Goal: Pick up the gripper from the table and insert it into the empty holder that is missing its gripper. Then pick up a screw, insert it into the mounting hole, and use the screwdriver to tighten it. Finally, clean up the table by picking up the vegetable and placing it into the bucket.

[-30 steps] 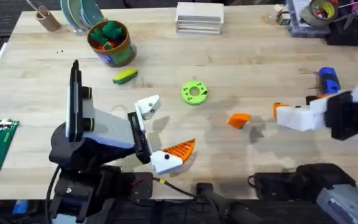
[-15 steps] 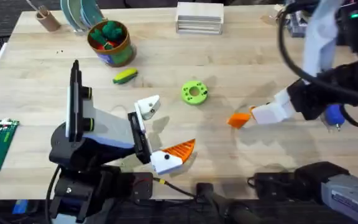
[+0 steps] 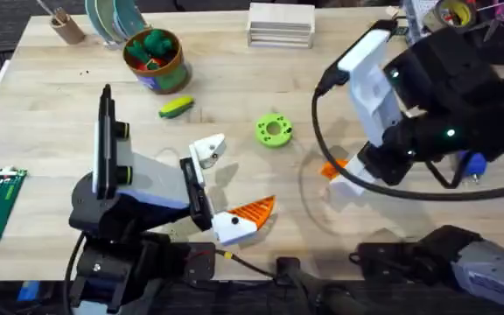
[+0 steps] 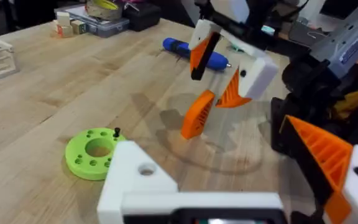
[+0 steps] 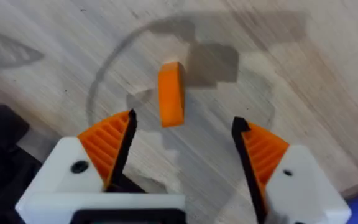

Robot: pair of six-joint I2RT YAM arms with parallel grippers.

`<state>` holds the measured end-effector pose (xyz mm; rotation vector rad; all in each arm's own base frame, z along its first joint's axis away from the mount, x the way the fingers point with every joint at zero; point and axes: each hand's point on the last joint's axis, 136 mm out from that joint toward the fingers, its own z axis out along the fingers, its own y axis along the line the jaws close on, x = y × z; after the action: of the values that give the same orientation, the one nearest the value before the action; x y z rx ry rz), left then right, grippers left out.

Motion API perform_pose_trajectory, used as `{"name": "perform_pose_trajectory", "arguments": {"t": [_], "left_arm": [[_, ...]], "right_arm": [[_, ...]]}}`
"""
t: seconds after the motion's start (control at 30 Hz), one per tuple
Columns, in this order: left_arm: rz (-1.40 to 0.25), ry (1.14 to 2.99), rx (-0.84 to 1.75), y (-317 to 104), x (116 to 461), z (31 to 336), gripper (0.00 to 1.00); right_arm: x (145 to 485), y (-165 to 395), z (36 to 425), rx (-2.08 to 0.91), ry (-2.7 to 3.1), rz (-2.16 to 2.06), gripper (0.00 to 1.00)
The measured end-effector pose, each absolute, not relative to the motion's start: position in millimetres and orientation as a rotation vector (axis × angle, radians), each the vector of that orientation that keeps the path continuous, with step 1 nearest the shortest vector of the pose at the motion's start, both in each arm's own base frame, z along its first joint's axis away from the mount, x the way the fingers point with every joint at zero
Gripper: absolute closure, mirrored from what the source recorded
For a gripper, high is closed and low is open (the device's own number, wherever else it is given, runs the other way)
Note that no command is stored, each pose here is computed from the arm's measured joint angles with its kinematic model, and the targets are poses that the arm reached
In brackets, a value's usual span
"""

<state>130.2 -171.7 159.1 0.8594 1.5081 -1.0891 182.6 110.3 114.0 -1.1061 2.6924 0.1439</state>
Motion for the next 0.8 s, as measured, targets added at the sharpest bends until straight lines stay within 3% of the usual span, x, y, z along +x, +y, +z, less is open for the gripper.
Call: {"name": "perform_pose_trajectory", "arguments": {"t": [0.4, 0.8], "left_arm": [[-1.089, 1.508, 0.859, -172, 130, 159, 0.008], [-1.089, 1.508, 0.859, -172, 130, 159, 0.008]], "right_arm": [[194, 113, 105, -1.102, 2.668, 0.112, 0.012], [195, 120, 83, -1.162, 2.734, 0.107, 0.227]]}}
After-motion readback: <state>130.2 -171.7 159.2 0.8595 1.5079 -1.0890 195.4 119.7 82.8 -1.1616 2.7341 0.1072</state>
